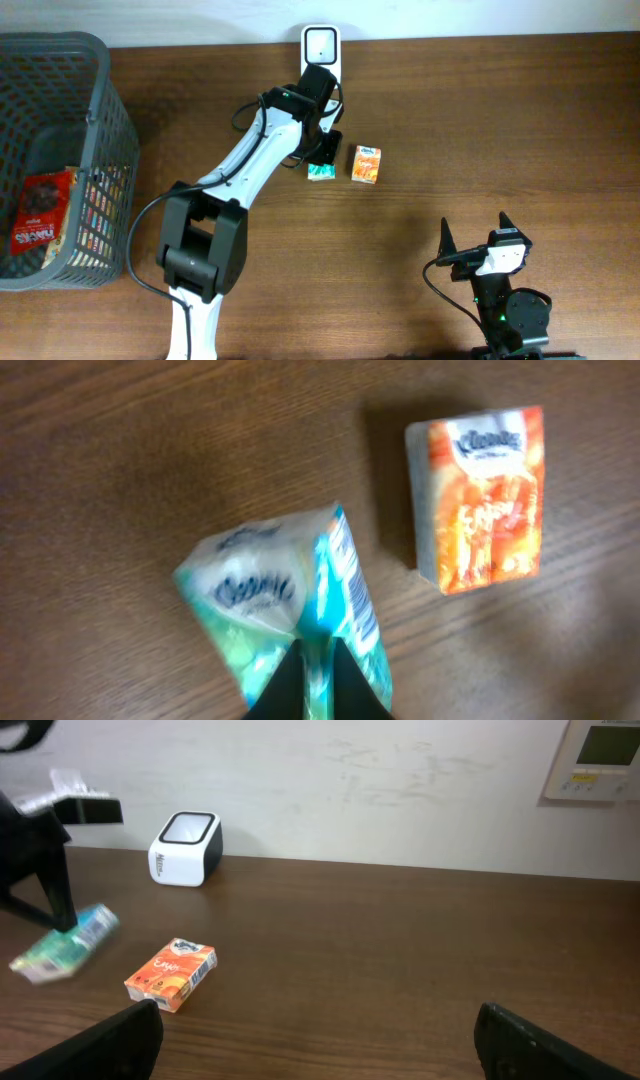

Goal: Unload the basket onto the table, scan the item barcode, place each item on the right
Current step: 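Place the tissue pack left of the orange box with the left gripper, then reach the left gripper into the basket and grasp the red snack bag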

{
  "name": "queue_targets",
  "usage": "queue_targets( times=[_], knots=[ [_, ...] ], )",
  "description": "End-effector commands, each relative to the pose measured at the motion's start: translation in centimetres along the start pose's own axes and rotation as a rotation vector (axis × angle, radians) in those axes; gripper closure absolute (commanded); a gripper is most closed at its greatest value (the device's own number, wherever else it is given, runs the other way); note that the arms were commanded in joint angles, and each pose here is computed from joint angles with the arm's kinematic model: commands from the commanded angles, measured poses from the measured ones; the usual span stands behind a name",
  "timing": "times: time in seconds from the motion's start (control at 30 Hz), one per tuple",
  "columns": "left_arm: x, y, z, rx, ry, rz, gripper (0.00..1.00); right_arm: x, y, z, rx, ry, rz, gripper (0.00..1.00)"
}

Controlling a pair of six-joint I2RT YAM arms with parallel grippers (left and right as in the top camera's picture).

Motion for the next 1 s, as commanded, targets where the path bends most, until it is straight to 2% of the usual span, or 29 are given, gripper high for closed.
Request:
queue_targets(
  times=[0.0, 0.07, 0.1, 0.17, 0.23, 0.37, 0.5, 0.63, 0.73, 0.77, 0.83, 0.87, 0.97],
  knots=[
    [0.2, 0.1, -1.6, -0.094, -0.038, -0.003, 0.70, -0.3, 0.0, -0.3, -0.017, 0.005, 0.005, 0.02],
    [0.5, 0.1, -1.8, -0.100, -0.032, -0.014, 0.12, -0.3, 0.0, -0.3, -0.017, 0.005, 0.005, 0.02],
    [0.6, -0.1, -1.7, -0.100, -0.035, -0.021, 0.06, -0.3, 0.0, -0.3, -0.017, 0.005, 0.005, 0.02],
    [1.2, -1.2, -1.1, -0.097, -0.047, -0.036, 0.07, -0.3, 0.0, -0.3, -0.017, 0.005, 0.005, 0.02],
    [2.4, -4.3, 0.1, -0.090, -0.074, -0.072, 0.07, -0.3, 0.0, -0.3, -0.017, 0.005, 0.005, 0.02],
    [4.5, -14.1, 3.9, -0.060, -0.155, -0.202, 0.11, -0.3, 0.0, -0.3, -0.017, 0.005, 0.005, 0.02],
    [3.3, -22.8, 8.2, -0.005, -0.252, -0.312, 0.07, -0.3, 0.0, -0.3, -0.017, 0.005, 0.005, 0.02],
    [-1.9, -29.5, 15.4, 0.181, -0.439, -0.342, 0.06, -0.3, 0.0, -0.3, -0.017, 0.005, 0.005, 0.02],
    [-5.1, -31.8, 20.7, 0.340, -0.569, -0.344, 0.01, -0.3, 0.0, -0.3, -0.017, 0.005, 0.005, 0.02],
    [-6.9, -32.6, 23.5, 0.411, -0.673, -0.346, 0.01, -0.3, 0.0, -0.3, -0.017, 0.005, 0.005, 0.02],
    [-9.9, -33.5, 27.2, 0.481, -0.892, -0.348, 0.01, -0.3, 0.0, -0.3, -0.017, 0.005, 0.005, 0.02],
    [-11.4, -33.8, 28.7, 0.496, -0.956, -0.346, 0.01, -0.3, 0.0, -0.3, -0.017, 0.005, 0.005, 0.02],
    [-14.1, -35.0, 31.9, 0.537, -1.052, -0.365, 0.01, -0.3, 0.0, -0.3, -0.017, 0.005, 0.005, 0.02]
  ],
)
Point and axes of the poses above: each gripper's point midway between its finger pads, its own y axis out along the fingers, its own z axis along the line the jaws close on, x = y × z, the point moved 3 cm from there along -y, back along the fingers, and after that the axes turned 4 degrees about y, right-handed, at the moved point
